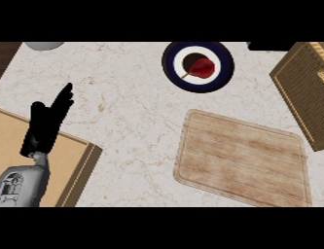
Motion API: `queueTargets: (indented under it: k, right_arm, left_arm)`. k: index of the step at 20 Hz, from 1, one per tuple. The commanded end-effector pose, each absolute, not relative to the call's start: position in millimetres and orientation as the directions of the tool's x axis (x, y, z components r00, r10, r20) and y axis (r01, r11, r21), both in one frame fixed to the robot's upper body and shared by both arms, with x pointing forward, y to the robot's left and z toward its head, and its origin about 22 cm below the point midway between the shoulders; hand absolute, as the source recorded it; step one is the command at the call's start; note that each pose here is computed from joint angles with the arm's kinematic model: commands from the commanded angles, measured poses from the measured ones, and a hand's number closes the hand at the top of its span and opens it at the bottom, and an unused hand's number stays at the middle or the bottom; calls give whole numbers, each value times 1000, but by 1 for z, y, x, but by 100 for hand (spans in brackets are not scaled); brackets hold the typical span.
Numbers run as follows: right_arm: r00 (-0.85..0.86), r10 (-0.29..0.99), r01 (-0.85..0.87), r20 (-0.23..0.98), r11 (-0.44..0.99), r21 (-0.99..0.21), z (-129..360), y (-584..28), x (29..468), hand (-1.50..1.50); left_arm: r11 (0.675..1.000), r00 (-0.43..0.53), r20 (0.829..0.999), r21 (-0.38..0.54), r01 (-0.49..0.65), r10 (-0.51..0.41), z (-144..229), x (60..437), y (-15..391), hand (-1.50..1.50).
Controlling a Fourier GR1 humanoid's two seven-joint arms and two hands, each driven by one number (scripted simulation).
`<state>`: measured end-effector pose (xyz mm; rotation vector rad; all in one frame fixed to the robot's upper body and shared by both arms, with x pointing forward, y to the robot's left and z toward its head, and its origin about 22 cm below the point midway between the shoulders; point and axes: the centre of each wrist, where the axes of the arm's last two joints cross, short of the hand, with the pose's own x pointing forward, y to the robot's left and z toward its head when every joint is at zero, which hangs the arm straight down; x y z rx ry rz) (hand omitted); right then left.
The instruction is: Pick the bell pepper from the cutting board and place it in the basket
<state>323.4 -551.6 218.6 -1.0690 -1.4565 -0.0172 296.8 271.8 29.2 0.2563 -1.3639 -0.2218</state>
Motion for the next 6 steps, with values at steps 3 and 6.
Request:
queueTargets:
  k: [3, 6]
  right_arm:
    - [224, 494, 664, 840, 554, -502, 221, -602, 260, -150]
    - [205, 481, 661, 853, 575, -483, 227, -620, 230, -150]
  left_arm:
    - [951, 180, 936, 308, -3, -303, 29, 300, 267, 0]
    - [957, 182, 940, 290, 12, -288, 36, 302, 254, 0]
